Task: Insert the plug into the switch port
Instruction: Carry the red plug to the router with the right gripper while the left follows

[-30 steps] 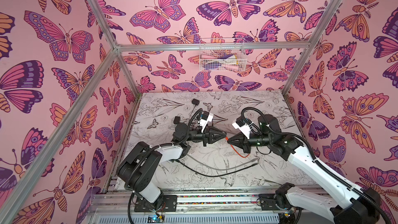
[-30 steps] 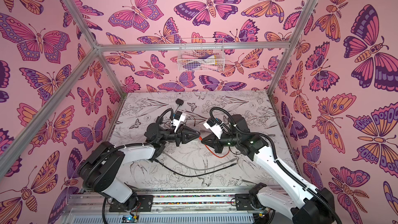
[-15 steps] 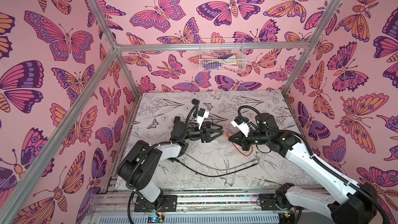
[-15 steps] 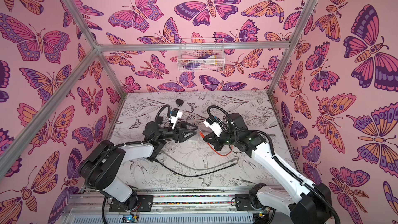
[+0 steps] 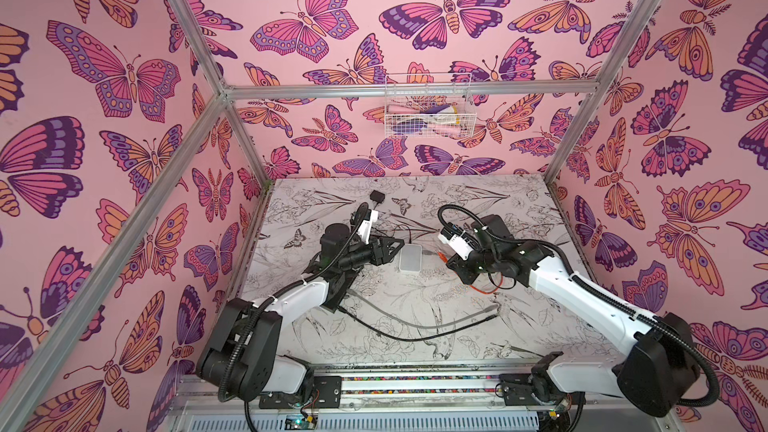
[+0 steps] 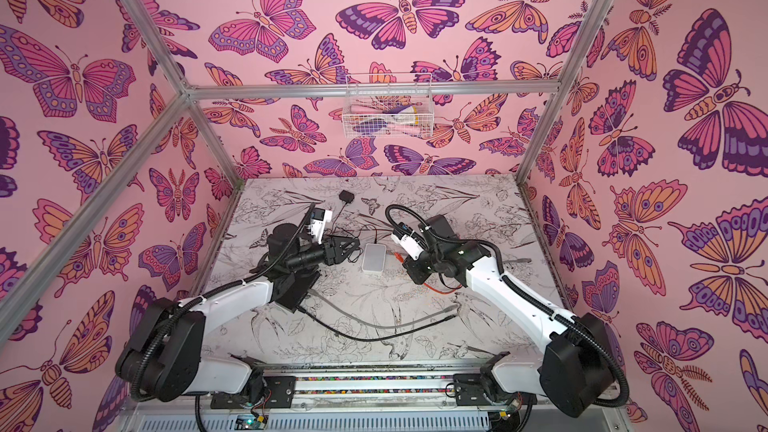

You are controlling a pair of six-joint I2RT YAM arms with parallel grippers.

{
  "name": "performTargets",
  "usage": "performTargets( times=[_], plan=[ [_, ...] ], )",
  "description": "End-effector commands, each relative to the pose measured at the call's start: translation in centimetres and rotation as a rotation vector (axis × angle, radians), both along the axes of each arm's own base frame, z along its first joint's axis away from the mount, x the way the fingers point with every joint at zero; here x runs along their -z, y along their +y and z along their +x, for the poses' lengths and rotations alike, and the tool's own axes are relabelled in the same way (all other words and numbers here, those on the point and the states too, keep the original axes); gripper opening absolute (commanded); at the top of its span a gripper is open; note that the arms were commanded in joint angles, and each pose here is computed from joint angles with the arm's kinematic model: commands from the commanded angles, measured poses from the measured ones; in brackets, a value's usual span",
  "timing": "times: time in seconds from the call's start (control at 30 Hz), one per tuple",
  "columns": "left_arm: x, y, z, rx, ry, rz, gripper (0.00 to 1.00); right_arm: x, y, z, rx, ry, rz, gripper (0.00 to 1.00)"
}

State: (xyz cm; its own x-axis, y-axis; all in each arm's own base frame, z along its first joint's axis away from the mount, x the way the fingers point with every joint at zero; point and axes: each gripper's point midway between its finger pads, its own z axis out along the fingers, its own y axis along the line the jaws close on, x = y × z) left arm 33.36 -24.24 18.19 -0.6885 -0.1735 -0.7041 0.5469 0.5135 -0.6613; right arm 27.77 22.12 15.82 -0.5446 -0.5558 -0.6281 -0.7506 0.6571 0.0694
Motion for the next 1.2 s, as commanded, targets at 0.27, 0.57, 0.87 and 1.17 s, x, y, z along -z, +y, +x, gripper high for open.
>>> performTargets(
  times=[0.27,0.57,0.87,1.17],
  plan=[
    [7.9,2.7,0.2,-0.124,0.176,0.183,0.59,2.0,0.2,1.9,-0.047,-0.042,-0.119,0.00],
    [10.5,2.9,0.7,-0.130,0.238,0.213,0.58,7.8,-0.3,3.0,-0.049,0.051,-0.385,0.00],
    [11.4,2.8,1.2,-0.138,0.259,0.216,0.57,10.3,0.5,4.8,-0.058,0.078,-0.459,0.00],
    [11.0,4.3,1.9,-0.193,0.282,0.173,0.56,12.1,1.6,5.2,-0.085,0.098,-0.532,0.00]
  ],
)
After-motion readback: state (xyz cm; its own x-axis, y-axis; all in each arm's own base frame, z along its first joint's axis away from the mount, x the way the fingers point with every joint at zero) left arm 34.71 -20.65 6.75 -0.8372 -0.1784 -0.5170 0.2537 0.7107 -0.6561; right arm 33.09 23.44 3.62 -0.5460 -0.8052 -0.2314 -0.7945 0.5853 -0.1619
